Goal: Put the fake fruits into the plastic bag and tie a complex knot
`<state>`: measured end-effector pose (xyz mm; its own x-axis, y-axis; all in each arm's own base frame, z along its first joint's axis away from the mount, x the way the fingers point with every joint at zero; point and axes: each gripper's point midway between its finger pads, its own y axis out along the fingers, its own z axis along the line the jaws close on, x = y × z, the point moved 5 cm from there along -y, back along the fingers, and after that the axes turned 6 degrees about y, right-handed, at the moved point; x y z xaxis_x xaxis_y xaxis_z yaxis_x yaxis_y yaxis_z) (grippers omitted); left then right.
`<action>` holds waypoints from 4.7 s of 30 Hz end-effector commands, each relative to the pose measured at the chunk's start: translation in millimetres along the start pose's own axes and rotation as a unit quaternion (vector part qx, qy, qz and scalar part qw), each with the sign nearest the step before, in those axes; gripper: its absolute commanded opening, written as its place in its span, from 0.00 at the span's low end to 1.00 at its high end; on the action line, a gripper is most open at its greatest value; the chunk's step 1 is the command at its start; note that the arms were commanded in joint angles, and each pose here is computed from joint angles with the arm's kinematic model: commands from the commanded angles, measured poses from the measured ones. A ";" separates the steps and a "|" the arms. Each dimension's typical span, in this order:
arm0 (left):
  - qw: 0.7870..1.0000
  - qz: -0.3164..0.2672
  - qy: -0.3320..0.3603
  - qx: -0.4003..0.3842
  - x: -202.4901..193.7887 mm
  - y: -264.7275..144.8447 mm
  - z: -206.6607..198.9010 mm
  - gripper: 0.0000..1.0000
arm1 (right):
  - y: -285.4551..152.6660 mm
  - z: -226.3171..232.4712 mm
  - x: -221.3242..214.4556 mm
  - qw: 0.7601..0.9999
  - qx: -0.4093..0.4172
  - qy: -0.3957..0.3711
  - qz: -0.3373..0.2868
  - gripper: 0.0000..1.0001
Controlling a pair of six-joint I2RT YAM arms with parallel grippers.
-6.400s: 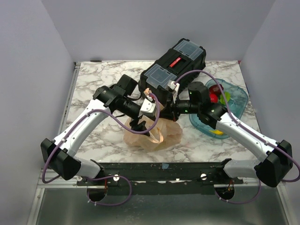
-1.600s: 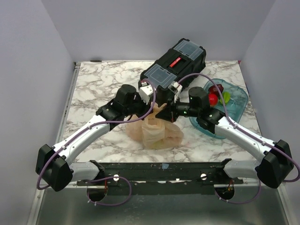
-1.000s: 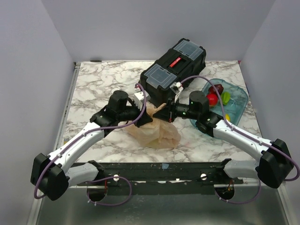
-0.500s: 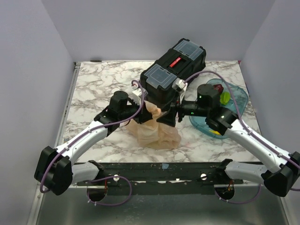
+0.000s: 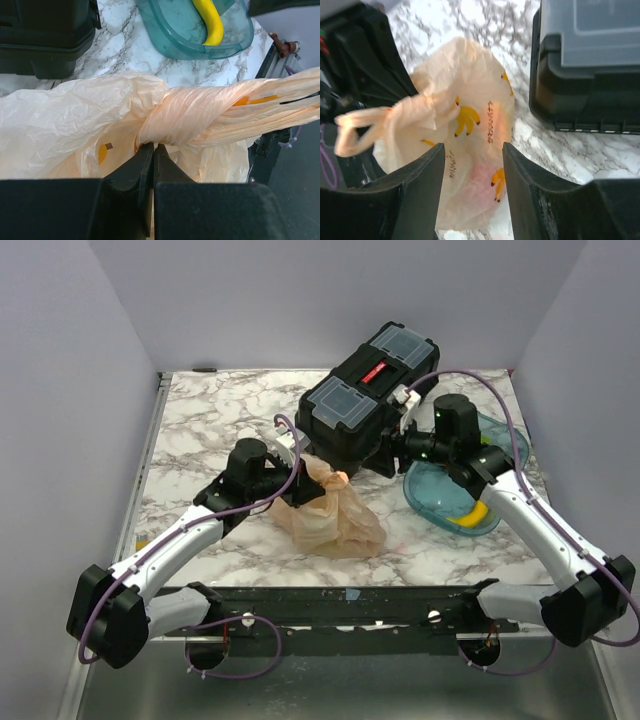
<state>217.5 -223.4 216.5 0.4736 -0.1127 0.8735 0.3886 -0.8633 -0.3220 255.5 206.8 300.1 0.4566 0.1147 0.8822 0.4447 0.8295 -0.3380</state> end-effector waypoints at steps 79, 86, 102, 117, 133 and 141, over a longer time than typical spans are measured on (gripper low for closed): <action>0.981 -0.013 -0.093 -0.168 7.6 14.7 -0.4 0.00 | 61.3 44.5 -73.6 0.968 0.200 0.114 0.100 0.78; 0.977 -0.020 -0.104 -0.184 11.3 17.0 -5.3 0.00 | 82.4 51.7 -65.7 0.966 0.212 0.114 0.092 0.71; 0.990 -0.027 -0.099 -0.095 16.4 20.7 22.2 0.00 | 54.4 66.5 -80.1 0.964 0.203 0.105 0.138 0.56; 0.986 -0.025 -0.108 -0.122 17.9 34.2 14.4 0.00 | 73.8 81.2 -55.3 0.960 0.247 0.084 0.100 0.43; 0.980 -0.020 -0.117 -0.157 8.8 17.5 -0.5 0.00 | 43.4 59.3 -44.2 0.973 0.190 0.073 0.113 0.70; 0.979 -0.018 -0.114 -0.165 10.1 17.0 -2.3 0.00 | 12.5 35.5 -65.3 0.985 0.116 -0.005 0.128 0.53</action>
<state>233.7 -240.2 215.0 0.6582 0.0129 0.7527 0.1881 -0.9710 -0.1479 204.4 247.3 274.6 0.5649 0.2518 0.7858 0.0783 0.9316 -0.3549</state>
